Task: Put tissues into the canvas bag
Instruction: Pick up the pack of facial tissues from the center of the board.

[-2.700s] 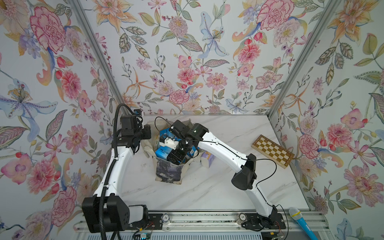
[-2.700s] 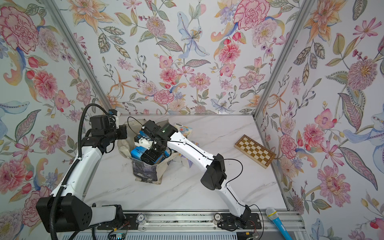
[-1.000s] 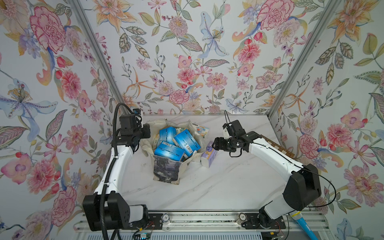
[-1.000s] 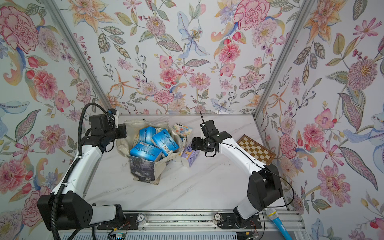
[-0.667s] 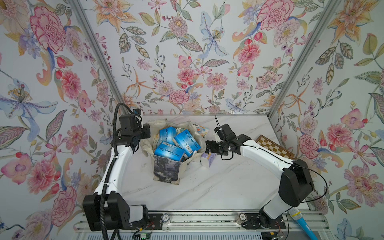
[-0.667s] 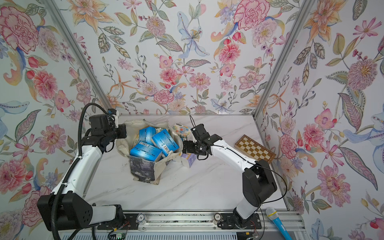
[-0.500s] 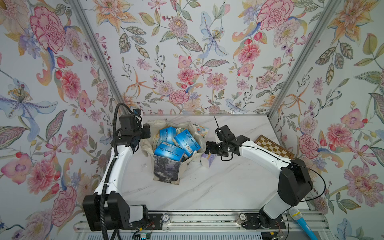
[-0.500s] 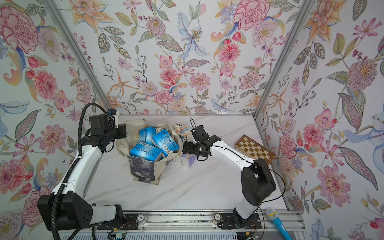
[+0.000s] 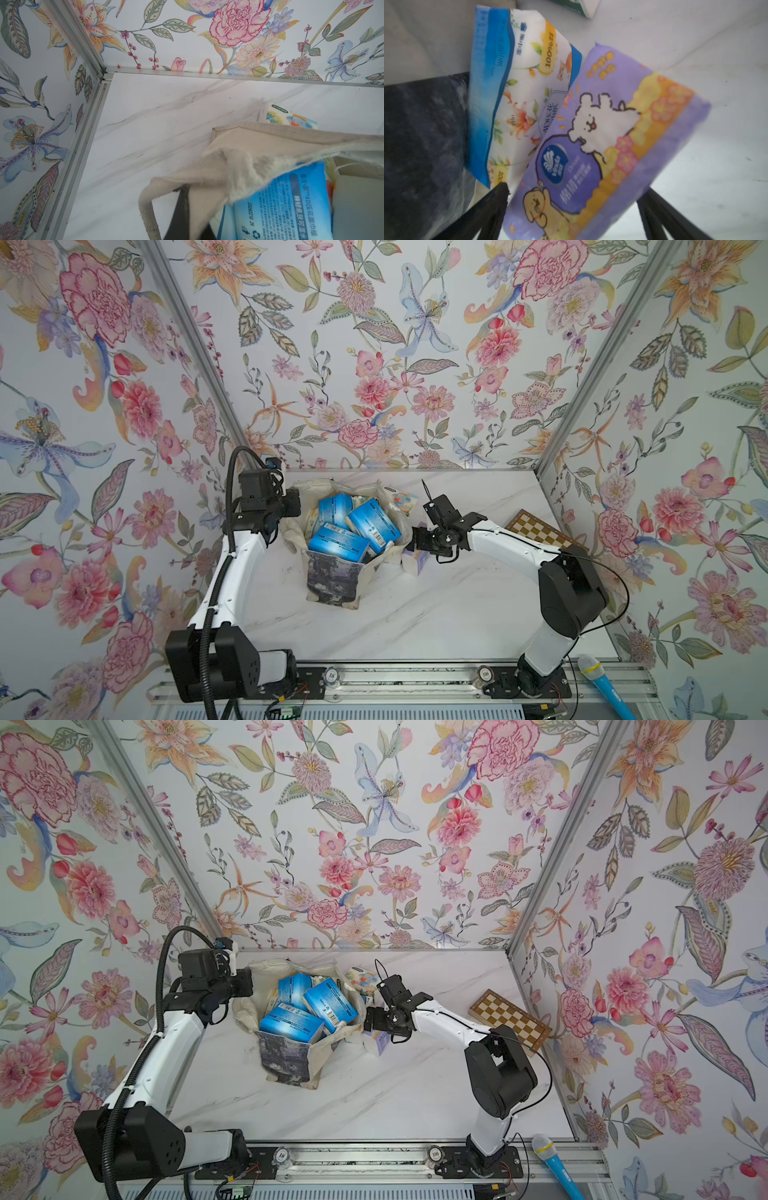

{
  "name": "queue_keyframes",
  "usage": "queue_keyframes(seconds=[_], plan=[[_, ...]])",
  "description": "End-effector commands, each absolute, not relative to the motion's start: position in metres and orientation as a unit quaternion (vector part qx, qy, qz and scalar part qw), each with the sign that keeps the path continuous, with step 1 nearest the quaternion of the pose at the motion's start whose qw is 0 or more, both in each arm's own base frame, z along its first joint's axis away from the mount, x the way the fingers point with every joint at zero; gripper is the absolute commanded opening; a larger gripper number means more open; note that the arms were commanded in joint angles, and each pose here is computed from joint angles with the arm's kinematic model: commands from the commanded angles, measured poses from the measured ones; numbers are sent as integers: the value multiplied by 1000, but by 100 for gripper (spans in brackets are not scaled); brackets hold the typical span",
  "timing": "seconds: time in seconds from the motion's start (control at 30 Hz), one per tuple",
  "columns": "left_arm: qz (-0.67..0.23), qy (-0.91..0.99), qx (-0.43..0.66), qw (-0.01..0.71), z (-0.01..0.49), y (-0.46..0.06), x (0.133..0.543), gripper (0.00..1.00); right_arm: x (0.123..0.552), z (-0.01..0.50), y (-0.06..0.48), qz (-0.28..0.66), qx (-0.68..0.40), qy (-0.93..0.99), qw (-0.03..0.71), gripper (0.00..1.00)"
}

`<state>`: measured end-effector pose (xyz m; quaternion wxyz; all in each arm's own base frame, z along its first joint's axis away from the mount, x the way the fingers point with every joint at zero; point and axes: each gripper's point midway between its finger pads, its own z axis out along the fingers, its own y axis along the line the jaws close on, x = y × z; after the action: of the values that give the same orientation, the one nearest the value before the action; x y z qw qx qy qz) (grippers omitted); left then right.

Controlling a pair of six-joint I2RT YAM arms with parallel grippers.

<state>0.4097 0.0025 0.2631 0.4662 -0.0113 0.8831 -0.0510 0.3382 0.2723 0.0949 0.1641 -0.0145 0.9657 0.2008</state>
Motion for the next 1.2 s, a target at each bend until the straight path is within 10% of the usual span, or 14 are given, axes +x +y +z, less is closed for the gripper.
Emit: queue_keyframes(seconds=[0.0,0.77,1.17], plan=[[-40,867,-14,497,277,12,417,3,339,81,270,189,-15,970,155,97],[-45,865,-19,499,277,15,416,4,342,66,179,29,-63,990,126,94],[-44,866,-23,498,277,16,415,4,348,107,219,148,-93,974,147,96]])
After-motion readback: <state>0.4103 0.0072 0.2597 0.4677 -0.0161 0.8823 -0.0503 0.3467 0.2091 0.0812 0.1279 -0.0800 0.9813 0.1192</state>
